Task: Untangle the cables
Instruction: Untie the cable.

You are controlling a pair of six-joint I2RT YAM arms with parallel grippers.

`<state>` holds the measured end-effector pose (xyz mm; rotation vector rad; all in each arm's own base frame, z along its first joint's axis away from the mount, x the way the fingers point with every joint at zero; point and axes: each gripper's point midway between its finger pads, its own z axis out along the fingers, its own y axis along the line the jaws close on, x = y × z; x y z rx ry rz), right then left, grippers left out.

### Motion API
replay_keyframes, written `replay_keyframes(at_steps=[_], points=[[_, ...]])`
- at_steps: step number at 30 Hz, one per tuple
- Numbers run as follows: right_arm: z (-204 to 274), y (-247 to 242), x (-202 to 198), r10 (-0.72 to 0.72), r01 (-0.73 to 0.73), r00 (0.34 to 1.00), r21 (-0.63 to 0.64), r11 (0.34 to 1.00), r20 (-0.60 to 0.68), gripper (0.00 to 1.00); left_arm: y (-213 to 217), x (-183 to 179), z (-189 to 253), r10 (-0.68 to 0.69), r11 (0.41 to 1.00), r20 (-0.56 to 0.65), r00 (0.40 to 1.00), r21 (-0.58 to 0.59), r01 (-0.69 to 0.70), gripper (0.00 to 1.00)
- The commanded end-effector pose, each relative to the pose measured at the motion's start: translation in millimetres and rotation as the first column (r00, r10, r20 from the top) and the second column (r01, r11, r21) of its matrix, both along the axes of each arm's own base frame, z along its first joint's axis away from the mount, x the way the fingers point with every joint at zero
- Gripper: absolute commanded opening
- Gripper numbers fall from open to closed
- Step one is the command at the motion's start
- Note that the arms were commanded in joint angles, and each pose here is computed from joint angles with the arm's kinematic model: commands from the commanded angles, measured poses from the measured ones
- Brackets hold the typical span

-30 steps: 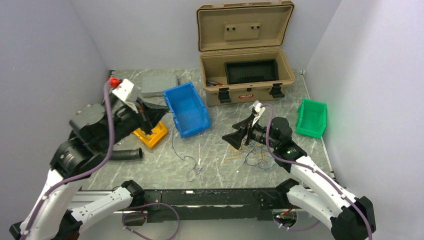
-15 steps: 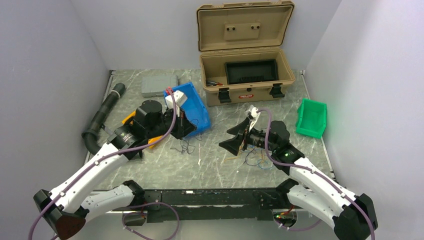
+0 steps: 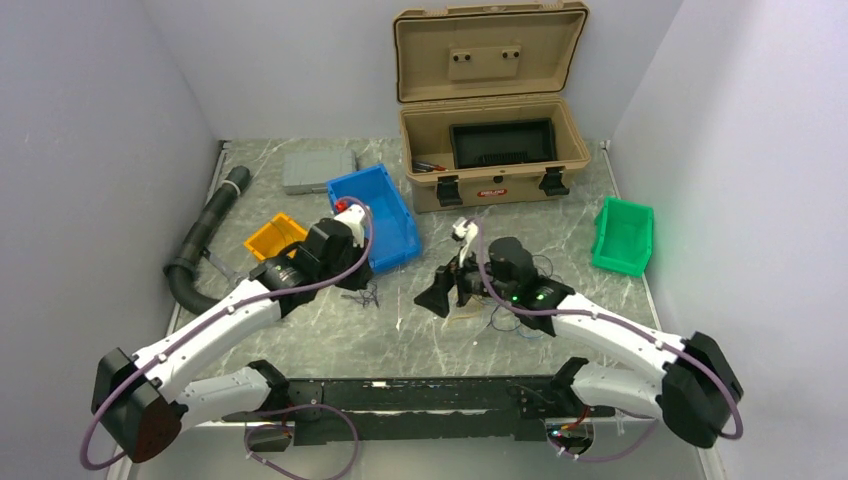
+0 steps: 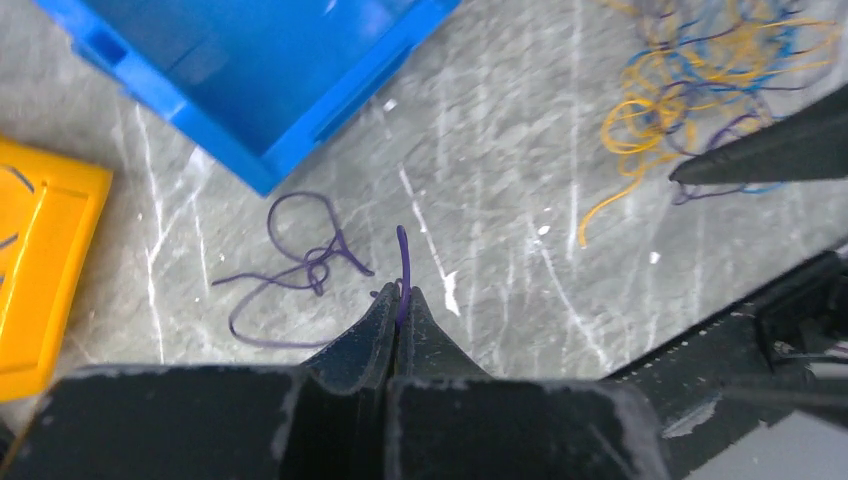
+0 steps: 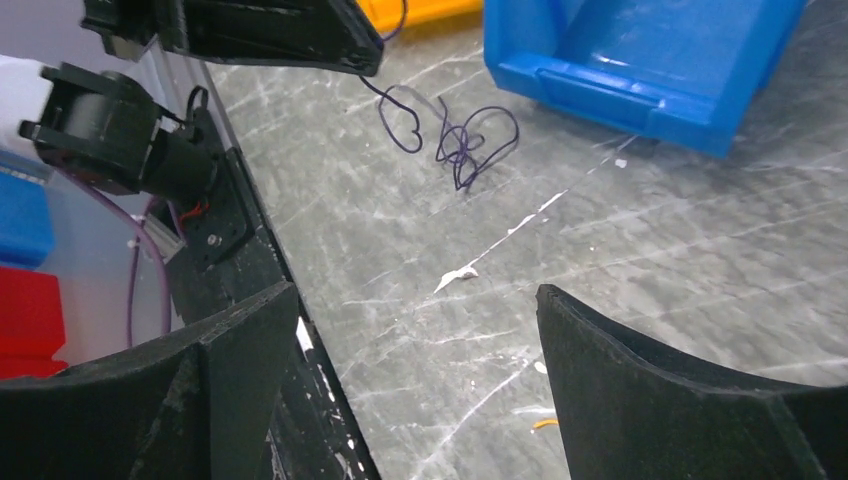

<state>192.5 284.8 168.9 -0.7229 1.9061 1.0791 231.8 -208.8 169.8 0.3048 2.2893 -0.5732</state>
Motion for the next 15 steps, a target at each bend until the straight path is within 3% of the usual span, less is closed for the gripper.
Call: replay_keyframes(at_steps=[1,6,13,15], points=[[7.2,23.9,10.0,-0.028,0.028,1.000,-0.002,1.000,0.012,0.91,15.8,10.0,-24.3,0.127,0.990,-0.030,0.992,0.060,-0.125,0.00],[-0.9,45.1,8.5,0.000,-0.001,1.000,0.007,1.000,0.005,0.92,21.8,9.5,-61.8,0.163,0.983,-0.105,0.981,0.100,-0.152,0.00],[-6.2,52.3,11.5,0.002,-0.002,1.000,-0.009,1.000,0.005,0.92,25.4,14.5,-94.9,0.191,0.971,-0.147,0.971,0.171,-0.165,0.09],[-8.9,51.8,10.9,0.003,-0.003,1.000,-0.013,1.000,0.000,0.92,26.1,12.4,-102.7,0.192,0.969,-0.169,0.967,0.190,-0.159,0.19]])
